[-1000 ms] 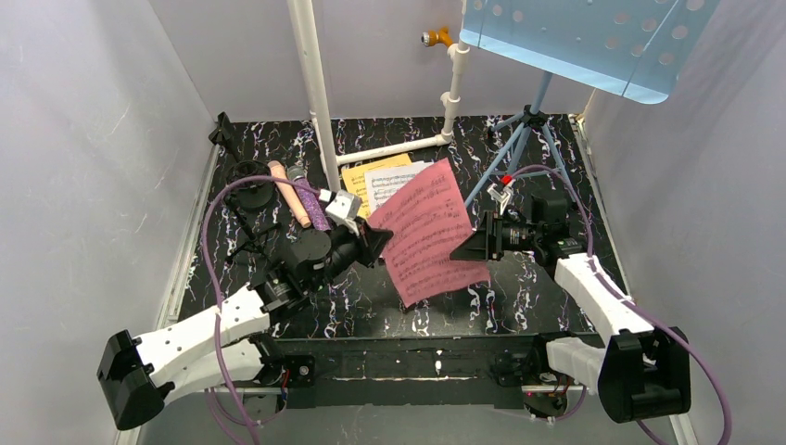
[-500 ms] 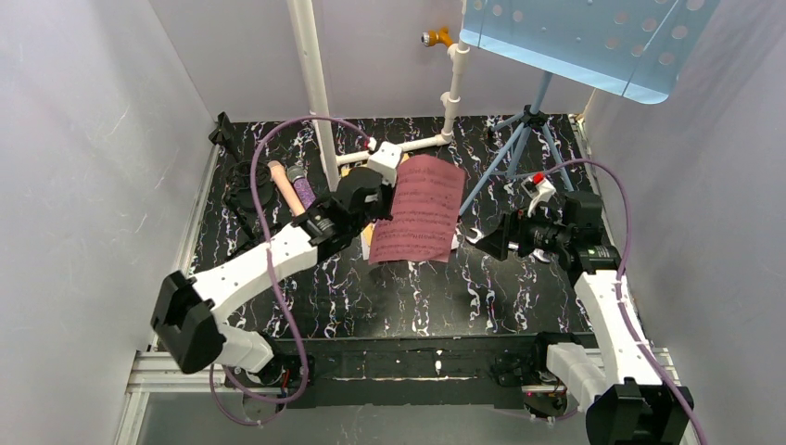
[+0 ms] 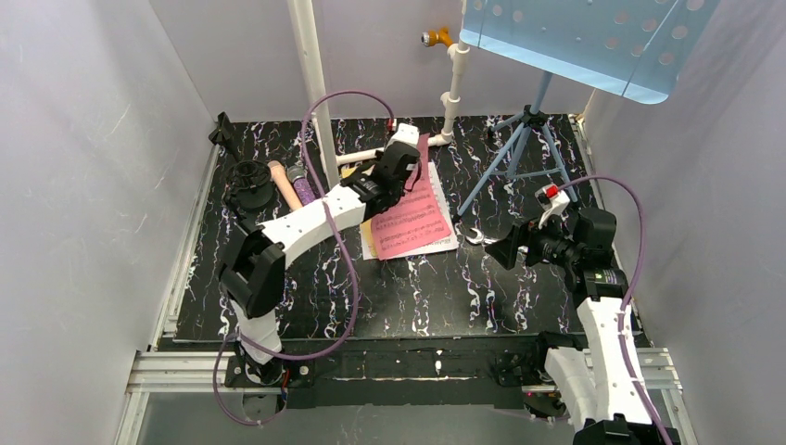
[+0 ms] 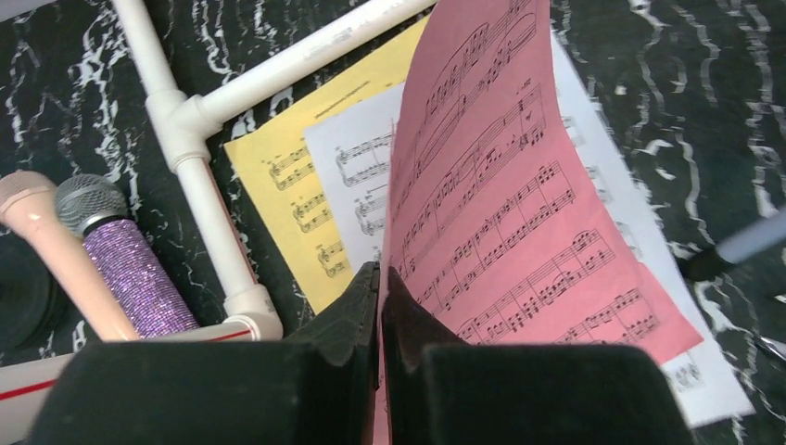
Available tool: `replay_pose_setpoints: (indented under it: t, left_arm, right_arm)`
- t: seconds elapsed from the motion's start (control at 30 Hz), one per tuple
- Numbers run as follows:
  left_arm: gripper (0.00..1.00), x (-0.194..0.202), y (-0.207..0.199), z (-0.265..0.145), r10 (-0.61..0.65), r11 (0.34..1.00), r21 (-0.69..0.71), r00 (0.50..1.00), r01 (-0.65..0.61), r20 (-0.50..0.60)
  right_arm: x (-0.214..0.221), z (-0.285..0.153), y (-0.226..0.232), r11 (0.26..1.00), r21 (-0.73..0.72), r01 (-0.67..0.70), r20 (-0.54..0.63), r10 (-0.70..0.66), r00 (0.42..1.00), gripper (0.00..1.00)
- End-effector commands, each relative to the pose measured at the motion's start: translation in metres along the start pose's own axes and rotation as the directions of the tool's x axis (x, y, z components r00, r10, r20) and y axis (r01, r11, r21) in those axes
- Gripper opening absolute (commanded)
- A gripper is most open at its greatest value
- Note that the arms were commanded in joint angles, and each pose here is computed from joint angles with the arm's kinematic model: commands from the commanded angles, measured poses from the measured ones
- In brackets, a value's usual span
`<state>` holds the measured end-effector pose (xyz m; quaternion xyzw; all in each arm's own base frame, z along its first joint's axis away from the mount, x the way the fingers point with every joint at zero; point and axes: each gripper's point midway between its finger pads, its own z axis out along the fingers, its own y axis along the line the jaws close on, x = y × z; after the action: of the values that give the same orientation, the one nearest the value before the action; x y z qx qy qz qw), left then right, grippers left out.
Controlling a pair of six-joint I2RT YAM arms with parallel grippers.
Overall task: Pack up the instrument practice props
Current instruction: Place the sheet music at the center of the board, then pick up the music stand from the corner of the board.
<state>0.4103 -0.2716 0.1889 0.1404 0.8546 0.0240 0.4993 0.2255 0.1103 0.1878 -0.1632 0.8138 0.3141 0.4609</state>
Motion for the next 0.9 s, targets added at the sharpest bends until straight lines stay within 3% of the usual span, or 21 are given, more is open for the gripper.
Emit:
replay_pose_setpoints:
  t: [0.0,0.1,0.23,0.5,0.7,0.87]
  left_arm:
    - [0.00,-0.007,0.027,0.006,0.011,0.984,-0.178,1.000,-0.013,-0.015]
    - [0.01,0.007,0.025,0.031,0.066,0.972,-0.223,0.996,-0.077,-0.060]
    - [0.44,0.011,0.022,0.035,0.071,0.971,-0.219,0.992,-0.091,-0.100]
    - [0.95,0.008,-0.006,-0.031,-0.090,0.992,0.074,0.987,0.100,-0.130]
    - [0.98,0.018,-0.037,-0.072,-0.114,0.926,0.335,0.975,0.174,-0.190]
    - [0.98,0.030,-0.066,-0.117,-0.104,0.781,0.589,0.973,0.207,-0.204]
  right_arm:
    - [-0.015,-0.004,-0.003,0.998,0.024,0.055,0.067,-0.057,0.996,0.98]
    - [-0.015,-0.006,-0.004,0.999,0.033,0.038,0.080,-0.040,0.996,0.99]
    - [-0.016,-0.008,-0.005,0.998,0.045,0.040,0.091,-0.044,0.995,0.98]
    - [-0.017,-0.008,-0.009,0.998,0.055,0.035,0.097,-0.040,0.995,0.98]
    - [-0.020,-0.011,-0.010,0.997,0.059,0.044,0.104,-0.050,0.993,0.98]
    - [-0.025,-0.013,-0.011,0.997,0.064,0.044,0.109,-0.050,0.993,0.98]
